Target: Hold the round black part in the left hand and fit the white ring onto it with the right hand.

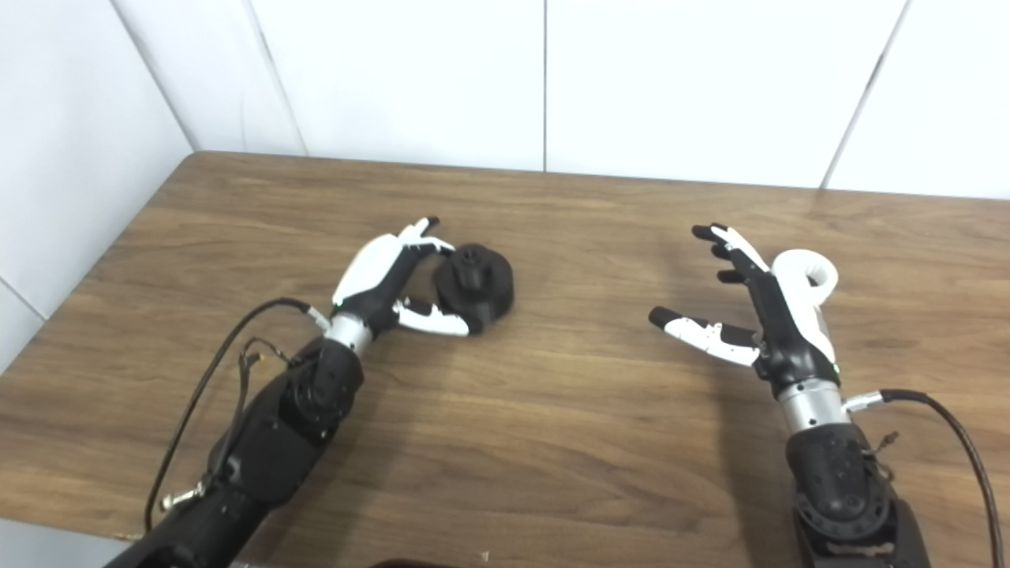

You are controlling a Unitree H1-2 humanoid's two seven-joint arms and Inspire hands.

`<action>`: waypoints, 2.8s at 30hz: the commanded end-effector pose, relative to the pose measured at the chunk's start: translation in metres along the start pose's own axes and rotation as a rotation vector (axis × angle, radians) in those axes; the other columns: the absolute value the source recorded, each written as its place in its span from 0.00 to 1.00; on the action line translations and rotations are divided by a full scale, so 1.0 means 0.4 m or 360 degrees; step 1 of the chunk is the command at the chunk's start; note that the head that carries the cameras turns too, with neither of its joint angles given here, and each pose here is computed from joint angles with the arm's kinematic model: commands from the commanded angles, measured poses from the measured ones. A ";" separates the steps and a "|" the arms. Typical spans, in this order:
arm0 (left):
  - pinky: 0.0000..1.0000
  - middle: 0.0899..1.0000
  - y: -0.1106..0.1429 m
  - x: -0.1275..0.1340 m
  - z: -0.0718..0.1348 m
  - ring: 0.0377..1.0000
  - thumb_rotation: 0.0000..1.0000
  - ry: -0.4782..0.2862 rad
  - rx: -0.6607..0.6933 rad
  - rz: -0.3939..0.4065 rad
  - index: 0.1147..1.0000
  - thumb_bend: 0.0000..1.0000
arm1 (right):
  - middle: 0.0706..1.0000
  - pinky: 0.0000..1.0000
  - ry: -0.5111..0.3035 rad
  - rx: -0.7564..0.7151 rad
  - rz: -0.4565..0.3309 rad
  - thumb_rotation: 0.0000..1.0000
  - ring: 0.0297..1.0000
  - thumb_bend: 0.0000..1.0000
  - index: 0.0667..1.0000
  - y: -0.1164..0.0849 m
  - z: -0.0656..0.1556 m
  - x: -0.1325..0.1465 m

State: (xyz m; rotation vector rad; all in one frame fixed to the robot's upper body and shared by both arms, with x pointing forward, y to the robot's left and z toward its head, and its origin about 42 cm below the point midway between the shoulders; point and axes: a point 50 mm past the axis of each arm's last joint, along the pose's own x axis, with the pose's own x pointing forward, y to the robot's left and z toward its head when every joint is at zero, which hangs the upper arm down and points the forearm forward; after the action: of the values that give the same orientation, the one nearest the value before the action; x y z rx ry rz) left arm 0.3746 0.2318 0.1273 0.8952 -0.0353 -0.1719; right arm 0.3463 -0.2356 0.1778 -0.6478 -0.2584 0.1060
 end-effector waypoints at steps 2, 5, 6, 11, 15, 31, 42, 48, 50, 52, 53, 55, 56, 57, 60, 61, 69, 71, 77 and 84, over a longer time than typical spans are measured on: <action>1.00 1.00 0.011 -0.016 0.023 1.00 0.32 -0.0080 0.0022 -0.0063 0.57 0.96 | 0.91 0.77 -0.0145 0.0004 -0.0088 0.44 0.86 0.76 0.84 -0.030 0.057 0.035; 1.00 1.00 0.002 -0.034 0.040 1.00 0.31 -0.0138 0.0027 -0.0112 0.57 0.97 | 0.91 0.77 -0.0144 0.0018 -0.0090 0.43 0.87 0.76 0.84 -0.027 0.062 0.033; 1.00 1.00 -0.002 -0.041 0.046 1.00 0.31 -0.0158 0.0025 -0.0129 0.57 0.96 | 0.91 0.78 -0.0140 0.0021 -0.0090 0.43 0.87 0.76 0.84 -0.027 0.063 0.031; 1.00 1.00 -0.029 -0.068 0.076 1.00 0.36 -0.0259 0.0084 -0.0214 0.57 0.97 | 0.91 0.79 -0.0133 0.0005 -0.0109 0.44 0.87 0.76 0.84 -0.030 0.070 0.026; 1.00 1.00 -0.062 -0.091 0.104 1.00 0.38 -0.0343 0.0088 -0.0275 0.57 0.99 | 0.92 0.79 -0.0128 -0.0016 -0.0129 0.46 0.87 0.77 0.85 -0.040 0.071 0.022; 1.00 1.00 -0.117 -0.141 0.129 1.00 0.37 -0.0464 0.0104 -0.0391 0.58 1.00 | 0.91 0.78 -0.0100 0.0000 -0.0142 0.48 0.87 0.78 0.84 -0.018 0.083 0.022; 1.00 1.00 -0.103 -0.129 0.110 1.00 0.35 -0.0482 0.0078 -0.0408 0.58 0.99 | 0.91 0.80 -0.0038 -0.0065 -0.0313 0.47 0.88 0.78 0.85 -0.083 0.064 0.012; 1.00 1.00 -0.103 -0.123 0.111 1.00 0.34 -0.0506 0.0069 -0.0410 0.57 0.99 | 0.91 0.84 -0.0031 -0.0208 -0.0402 0.49 0.89 0.77 0.85 -0.137 0.053 0.007; 1.00 1.00 -0.101 -0.120 0.112 1.00 0.34 -0.0509 0.0070 -0.0409 0.57 0.99 | 0.91 0.84 -0.0036 -0.0255 -0.0426 0.47 0.90 0.75 0.85 -0.151 0.053 0.010; 1.00 1.00 -0.097 -0.117 0.113 1.00 0.33 -0.0511 0.0073 -0.0409 0.57 0.99 | 0.91 0.82 -0.0024 -0.0325 -0.0444 0.46 0.91 0.76 0.85 -0.167 0.054 0.018; 1.00 1.00 -0.095 -0.116 0.113 1.00 0.33 -0.0511 0.0075 -0.0409 0.57 0.99 | 0.91 0.80 -0.0012 -0.0379 -0.0455 0.46 0.90 0.76 0.84 -0.175 0.056 0.023; 1.00 1.00 -0.092 -0.114 0.113 1.00 0.33 -0.0510 0.0077 -0.0411 0.57 0.99 | 0.93 0.76 0.0016 -0.0542 -0.0457 0.48 0.90 0.77 0.85 -0.193 0.059 0.039; 1.00 1.00 -0.091 -0.113 0.113 1.00 0.33 -0.0509 0.0078 -0.0413 0.57 0.99 | 0.94 0.75 0.0027 -0.0615 -0.0455 0.48 0.90 0.78 0.85 -0.201 0.060 0.048; 1.00 1.00 -0.090 -0.112 0.112 1.00 0.33 -0.0508 0.0079 -0.0415 0.57 0.99 | 0.94 0.74 0.0040 -0.0685 -0.0448 0.48 0.91 0.79 0.85 -0.212 0.058 0.060; 1.00 1.00 -0.090 -0.113 0.114 1.00 0.33 -0.0508 0.0084 -0.0419 0.57 0.99 | 0.97 0.78 0.0117 -0.0858 -0.0395 0.51 0.94 0.83 0.86 -0.249 0.048 0.098; 1.00 1.00 -0.090 -0.114 0.114 1.00 0.33 -0.0510 0.0084 -0.0419 0.57 0.99 | 0.98 0.80 0.0145 -0.0888 -0.0379 0.51 0.95 0.85 0.87 -0.260 0.046 0.107; 1.00 1.00 -0.087 -0.115 0.116 1.00 0.33 -0.0499 0.0063 -0.0398 0.57 0.99 | 1.00 0.86 0.0345 -0.0993 -0.0239 0.49 0.98 0.92 0.87 -0.326 0.007 0.167; 1.00 1.00 -0.085 -0.114 0.117 1.00 0.33 -0.0493 0.0063 -0.0395 0.57 0.99 | 1.00 0.87 0.0402 -0.0983 -0.0200 0.50 0.99 0.93 0.86 -0.332 -0.005 0.177; 1.00 1.00 -0.083 -0.109 0.120 1.00 0.34 -0.0497 0.0061 -0.0390 0.57 0.99 | 1.00 0.86 0.0523 -0.0978 -0.0096 0.57 1.00 0.99 0.88 -0.317 -0.037 0.195; 1.00 1.00 -0.078 -0.112 0.125 1.00 0.35 -0.0493 0.0065 -0.0390 0.57 0.98 | 1.00 0.86 0.0592 -0.0981 0.0094 0.60 1.00 1.00 0.90 -0.287 -0.057 0.211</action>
State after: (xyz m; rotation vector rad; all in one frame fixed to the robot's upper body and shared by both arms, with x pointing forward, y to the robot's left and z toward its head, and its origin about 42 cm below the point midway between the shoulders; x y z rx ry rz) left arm 0.3169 0.1808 0.1273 0.8835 -0.2036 -0.5449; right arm 0.4239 -0.3215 0.2149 -1.2501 0.1685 -0.0028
